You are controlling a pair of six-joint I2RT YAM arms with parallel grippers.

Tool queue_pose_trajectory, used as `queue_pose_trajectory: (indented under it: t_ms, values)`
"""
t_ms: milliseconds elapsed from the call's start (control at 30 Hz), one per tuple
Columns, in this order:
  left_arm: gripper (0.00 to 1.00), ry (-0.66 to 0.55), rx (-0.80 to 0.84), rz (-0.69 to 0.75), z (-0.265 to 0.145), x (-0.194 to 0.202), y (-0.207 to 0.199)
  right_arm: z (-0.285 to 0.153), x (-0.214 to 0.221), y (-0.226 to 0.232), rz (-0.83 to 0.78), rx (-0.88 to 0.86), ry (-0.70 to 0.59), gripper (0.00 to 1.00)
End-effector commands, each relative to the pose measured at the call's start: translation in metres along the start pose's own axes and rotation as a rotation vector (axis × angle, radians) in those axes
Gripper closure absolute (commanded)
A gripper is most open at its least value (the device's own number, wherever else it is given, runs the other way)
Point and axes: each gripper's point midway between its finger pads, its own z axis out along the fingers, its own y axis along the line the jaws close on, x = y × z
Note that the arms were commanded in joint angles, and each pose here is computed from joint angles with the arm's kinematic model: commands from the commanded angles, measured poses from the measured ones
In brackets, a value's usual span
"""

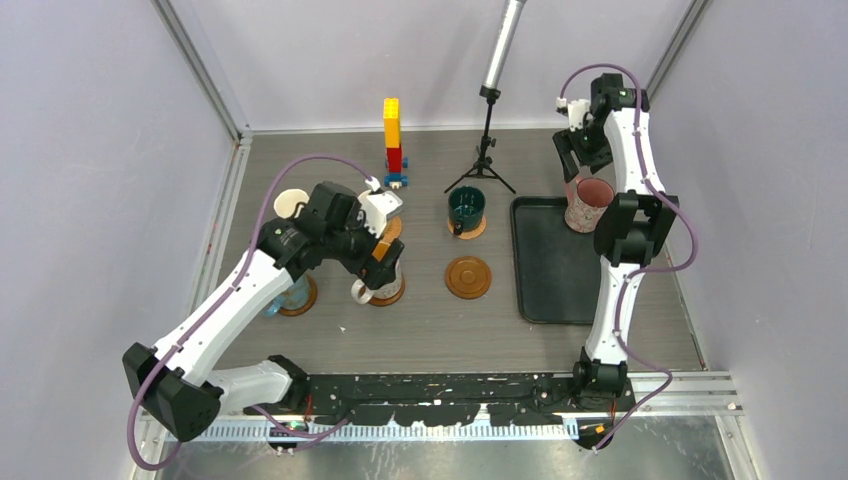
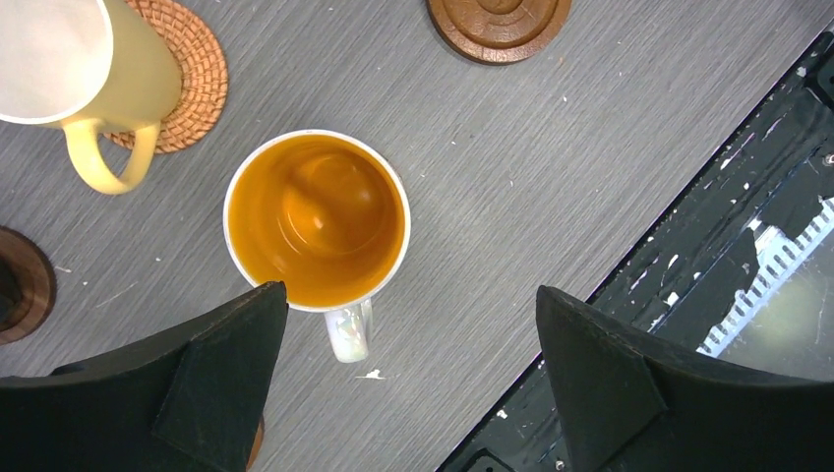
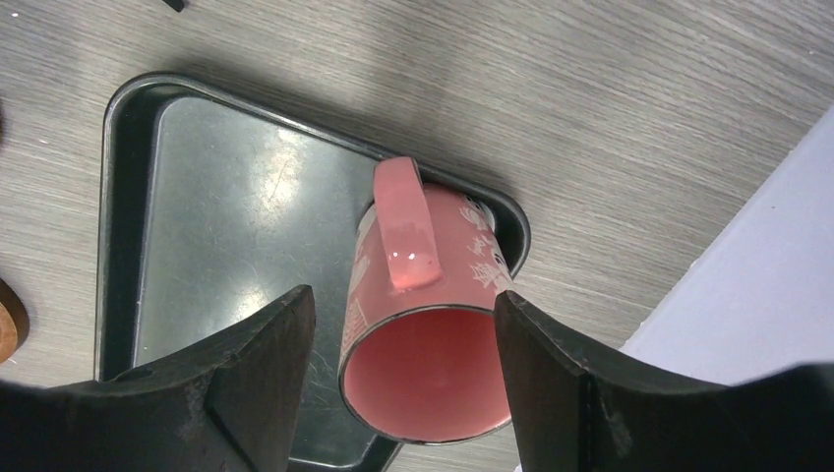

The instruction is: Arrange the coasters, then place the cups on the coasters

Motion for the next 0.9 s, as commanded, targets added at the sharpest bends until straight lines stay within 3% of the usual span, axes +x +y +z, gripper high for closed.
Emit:
queue_pose_trajectory:
  t_ms: [0,300,867]
  values:
    - [0.0,-0.031,0.016,0.015,-0.006,-0.015,-0.002,0.001,-0.007,0.006,-0.043,-0.013,-0.016,0.29]
    - [0.0,-0.023,0.017,0.001,-0.004,-0.013,-0.002,0.021,0.007,0.022,-0.117,-0.089,0.051,0.37]
    - [0.0,-0.036,0.024,0.005,-0.002,-0.023,-0.001,-0.008,0.024,0.06,-0.331,-0.178,0.036,0.77]
